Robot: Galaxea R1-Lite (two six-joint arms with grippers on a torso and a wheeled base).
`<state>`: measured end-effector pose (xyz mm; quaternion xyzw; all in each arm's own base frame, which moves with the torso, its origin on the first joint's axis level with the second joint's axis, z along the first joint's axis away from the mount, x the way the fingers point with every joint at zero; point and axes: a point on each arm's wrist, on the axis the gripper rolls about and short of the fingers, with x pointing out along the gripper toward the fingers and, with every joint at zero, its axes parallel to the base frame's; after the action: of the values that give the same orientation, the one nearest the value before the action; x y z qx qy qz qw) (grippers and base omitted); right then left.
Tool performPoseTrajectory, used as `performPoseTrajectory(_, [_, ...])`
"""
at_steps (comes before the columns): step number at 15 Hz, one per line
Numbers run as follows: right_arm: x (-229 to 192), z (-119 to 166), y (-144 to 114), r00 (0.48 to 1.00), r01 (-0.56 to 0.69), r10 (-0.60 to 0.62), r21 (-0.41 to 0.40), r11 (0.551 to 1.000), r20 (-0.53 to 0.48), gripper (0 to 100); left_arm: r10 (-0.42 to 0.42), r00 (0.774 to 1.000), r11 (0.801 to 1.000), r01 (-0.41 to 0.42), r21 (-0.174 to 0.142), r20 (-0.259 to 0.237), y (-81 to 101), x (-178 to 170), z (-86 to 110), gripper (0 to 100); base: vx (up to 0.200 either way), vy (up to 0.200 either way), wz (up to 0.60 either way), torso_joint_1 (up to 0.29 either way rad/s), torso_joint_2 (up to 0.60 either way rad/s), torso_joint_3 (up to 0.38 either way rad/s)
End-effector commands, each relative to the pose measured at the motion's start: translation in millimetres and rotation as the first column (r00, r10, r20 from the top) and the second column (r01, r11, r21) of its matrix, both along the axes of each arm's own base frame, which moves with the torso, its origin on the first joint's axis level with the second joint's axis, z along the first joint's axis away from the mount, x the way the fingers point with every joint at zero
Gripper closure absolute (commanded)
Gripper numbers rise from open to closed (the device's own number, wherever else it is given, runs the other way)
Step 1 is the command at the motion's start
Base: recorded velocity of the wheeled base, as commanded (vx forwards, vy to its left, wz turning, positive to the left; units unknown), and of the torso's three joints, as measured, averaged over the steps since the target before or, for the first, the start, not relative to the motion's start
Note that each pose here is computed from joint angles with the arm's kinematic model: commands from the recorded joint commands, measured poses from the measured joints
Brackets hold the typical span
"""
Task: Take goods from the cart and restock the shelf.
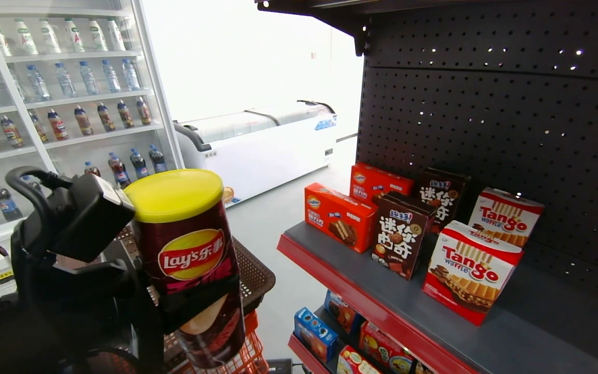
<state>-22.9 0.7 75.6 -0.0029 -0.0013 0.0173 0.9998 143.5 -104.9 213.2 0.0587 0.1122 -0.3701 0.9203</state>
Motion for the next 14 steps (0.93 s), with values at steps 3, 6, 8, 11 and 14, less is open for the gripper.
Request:
performPoseTrajectory(3, [0.1,0.1,0.0,1.0,-0.002,0.002,0.0,1.0,-0.001,0,-0.001,1.0,1.0,0.001,-0.004,0.005,1.3,-1.9,0.6,100,0.0,0.0,0.0,0.0,0.0,0.0])
performPoseTrajectory(6, [0.1,0.1,0.0,1.0,-0.002,0.002,0.0,1.0,-0.001,0,-0.004,1.0,1.0,0.004,-0.012,0.017,-0.2,-0.8,4.9,100,0.0,0.0,0.0,0.0,0.0,0.0])
performPoseTrajectory(8, [0.1,0.1,0.0,1.0,-0.002,0.002,0.0,1.0,-0.001,0,-0.001,1.0,1.0,0.001,-0.017,0.022,-1.4,1.5,7.9,100,0.0,0.0,0.0,0.0,0.0,0.0])
performPoseTrajectory(11, [0.1,0.1,0.0,1.0,-0.002,0.002,0.0,1.0,-0.001,0,0.0,1.0,1.0,0.001,-0.017,0.019,-1.1,1.0,6.9,100,0.0,0.0,-0.4,0.002,0.0,0.005])
performPoseTrajectory(14, [0.1,0.1,0.0,1.0,-0.002,0.002,0.0,1.0,-0.001,0,-0.028,0.999,0.999,0.029,-0.037,0.016,-5.1,-3.2,10.0,100,0.0,0.0,-0.6,-0.001,0.0,0.006])
